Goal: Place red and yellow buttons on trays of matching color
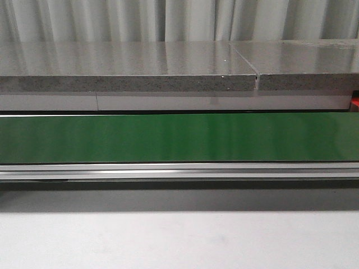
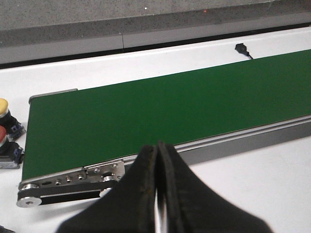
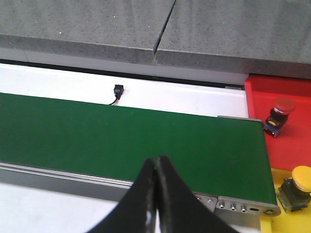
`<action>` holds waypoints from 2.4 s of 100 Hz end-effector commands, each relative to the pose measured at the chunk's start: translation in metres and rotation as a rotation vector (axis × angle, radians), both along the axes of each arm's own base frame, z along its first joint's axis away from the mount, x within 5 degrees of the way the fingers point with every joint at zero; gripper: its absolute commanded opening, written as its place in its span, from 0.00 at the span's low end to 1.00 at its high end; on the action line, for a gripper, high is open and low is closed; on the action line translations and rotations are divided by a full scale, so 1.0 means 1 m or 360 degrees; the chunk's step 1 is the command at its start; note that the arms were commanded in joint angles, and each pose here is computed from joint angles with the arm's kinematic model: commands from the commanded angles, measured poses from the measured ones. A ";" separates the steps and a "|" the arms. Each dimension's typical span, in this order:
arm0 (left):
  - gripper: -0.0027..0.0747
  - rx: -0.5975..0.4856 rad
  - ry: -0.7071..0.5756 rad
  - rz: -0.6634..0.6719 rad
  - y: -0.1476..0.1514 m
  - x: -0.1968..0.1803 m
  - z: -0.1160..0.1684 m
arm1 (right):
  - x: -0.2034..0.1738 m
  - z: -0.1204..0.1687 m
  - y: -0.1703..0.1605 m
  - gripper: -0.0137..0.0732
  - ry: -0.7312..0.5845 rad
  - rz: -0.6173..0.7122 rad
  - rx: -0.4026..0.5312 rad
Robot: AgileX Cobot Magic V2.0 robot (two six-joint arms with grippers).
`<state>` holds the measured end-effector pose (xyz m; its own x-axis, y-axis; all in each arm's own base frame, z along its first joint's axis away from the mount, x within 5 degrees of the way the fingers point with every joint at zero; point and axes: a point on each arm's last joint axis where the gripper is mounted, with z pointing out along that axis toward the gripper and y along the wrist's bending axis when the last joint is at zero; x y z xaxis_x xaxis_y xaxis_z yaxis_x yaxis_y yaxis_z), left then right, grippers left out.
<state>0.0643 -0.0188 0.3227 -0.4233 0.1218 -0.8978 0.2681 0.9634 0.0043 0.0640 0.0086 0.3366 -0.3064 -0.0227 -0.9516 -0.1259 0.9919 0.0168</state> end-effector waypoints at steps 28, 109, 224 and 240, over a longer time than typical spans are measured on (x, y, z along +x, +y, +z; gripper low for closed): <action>0.01 -0.0243 0.0030 0.0184 -0.005 0.043 0.040 | 0.001 0.013 0.000 0.12 -0.0137 0.0003 0.0007; 0.67 -0.0038 0.0426 0.0691 0.012 0.081 0.038 | 0.001 0.013 0.000 0.12 -0.0137 0.0003 0.0007; 0.67 -0.0387 0.1070 0.1196 0.093 0.120 -0.004 | 0.001 0.013 0.000 0.12 -0.0138 0.0001 0.0007; 0.67 -0.0403 0.1154 0.1230 0.102 0.129 -0.016 | 0.001 0.013 0.000 0.12 -0.0138 0.0001 0.0007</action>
<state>0.1860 0.0785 0.2987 -0.7691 -0.5507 -0.3243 -0.5471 0.8296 -0.1114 0.0640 0.0087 0.3366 -0.3065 -0.0214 -0.9516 -0.1265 0.9918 0.0184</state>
